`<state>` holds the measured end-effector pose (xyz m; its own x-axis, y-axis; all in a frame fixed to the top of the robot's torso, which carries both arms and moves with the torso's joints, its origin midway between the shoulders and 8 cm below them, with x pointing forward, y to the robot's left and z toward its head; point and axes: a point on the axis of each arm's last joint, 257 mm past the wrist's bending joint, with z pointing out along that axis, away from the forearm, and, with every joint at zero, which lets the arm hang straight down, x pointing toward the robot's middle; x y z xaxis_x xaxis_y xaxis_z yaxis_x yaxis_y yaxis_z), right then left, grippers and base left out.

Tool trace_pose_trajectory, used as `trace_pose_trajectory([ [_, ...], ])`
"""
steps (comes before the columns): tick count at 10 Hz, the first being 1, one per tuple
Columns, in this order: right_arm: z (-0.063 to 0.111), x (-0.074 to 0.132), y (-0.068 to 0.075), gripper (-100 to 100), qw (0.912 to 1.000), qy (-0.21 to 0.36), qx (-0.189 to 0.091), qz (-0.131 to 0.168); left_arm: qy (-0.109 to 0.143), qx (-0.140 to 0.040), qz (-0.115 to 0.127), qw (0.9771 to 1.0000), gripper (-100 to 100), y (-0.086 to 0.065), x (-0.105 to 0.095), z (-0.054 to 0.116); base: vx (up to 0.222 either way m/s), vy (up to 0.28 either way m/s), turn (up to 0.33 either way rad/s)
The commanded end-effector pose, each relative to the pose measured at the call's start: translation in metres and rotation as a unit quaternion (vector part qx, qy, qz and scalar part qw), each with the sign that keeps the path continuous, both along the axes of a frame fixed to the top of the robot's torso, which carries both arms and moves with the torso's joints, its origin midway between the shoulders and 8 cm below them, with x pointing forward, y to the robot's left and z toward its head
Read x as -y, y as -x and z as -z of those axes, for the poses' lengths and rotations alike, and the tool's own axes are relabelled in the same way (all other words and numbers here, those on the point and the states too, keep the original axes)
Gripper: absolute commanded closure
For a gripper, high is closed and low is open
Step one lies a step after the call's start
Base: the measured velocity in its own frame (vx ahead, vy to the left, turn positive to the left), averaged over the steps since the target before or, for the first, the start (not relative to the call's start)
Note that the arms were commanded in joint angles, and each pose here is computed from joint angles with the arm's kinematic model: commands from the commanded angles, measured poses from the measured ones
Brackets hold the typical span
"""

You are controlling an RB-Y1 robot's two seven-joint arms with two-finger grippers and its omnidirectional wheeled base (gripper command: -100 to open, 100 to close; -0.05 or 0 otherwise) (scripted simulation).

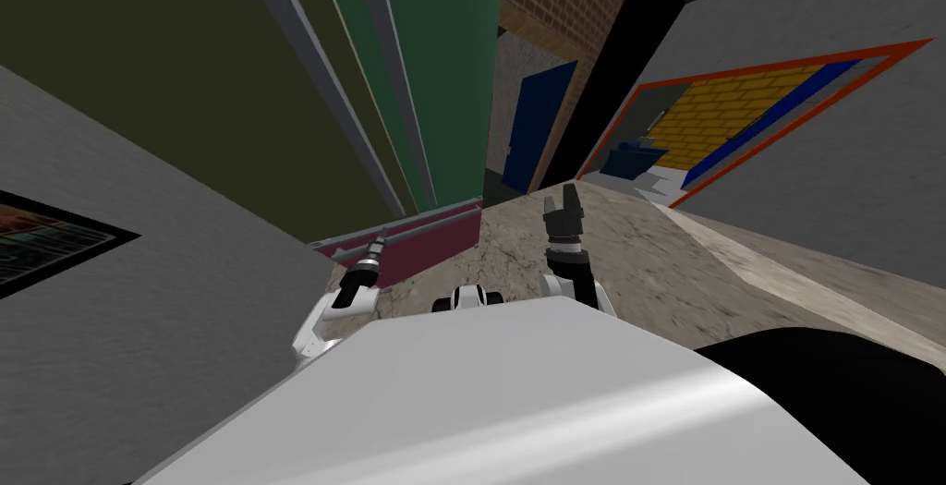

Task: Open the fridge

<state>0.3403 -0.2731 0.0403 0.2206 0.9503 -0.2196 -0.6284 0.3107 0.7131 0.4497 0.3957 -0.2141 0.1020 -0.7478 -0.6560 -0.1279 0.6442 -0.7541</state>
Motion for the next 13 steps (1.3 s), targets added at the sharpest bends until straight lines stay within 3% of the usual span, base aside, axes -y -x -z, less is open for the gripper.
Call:
trace_pose_trajectory([
  [1,0.000,0.000,0.000,0,1.0000,0.000,0.000,0.000,-0.002,-0.003,-0.021,0.9998,-100,-0.003,-0.018,-0.001,0.190,-0.128,0.085],
  [6,0.000,0.000,0.000,0,1.0000,0.000,0.000,0.000,-0.001,-0.008,-0.063,0.9980,-100,-0.007,-0.056,-0.001,0.173,-0.148,0.090],
  [10,0.000,0.000,0.000,0,1.0000,0.000,0.000,0.000,0.004,-0.014,-0.099,0.9949,-100,-0.008,-0.087,0.000,0.166,-0.147,0.085],
  [11,0.000,0.000,0.000,0,1.0000,0.000,0.000,0.000,0.003,-0.013,-0.093,0.9955,-100,-0.009,-0.079,0.000,0.069,-0.089,0.022],
  [13,0.000,0.000,0.000,0,1.0000,0.000,0.000,0.000,0.000,-0.011,-0.117,0.9930,-100,-0.016,-0.094,-0.002,-0.049,0.018,-0.208],
])
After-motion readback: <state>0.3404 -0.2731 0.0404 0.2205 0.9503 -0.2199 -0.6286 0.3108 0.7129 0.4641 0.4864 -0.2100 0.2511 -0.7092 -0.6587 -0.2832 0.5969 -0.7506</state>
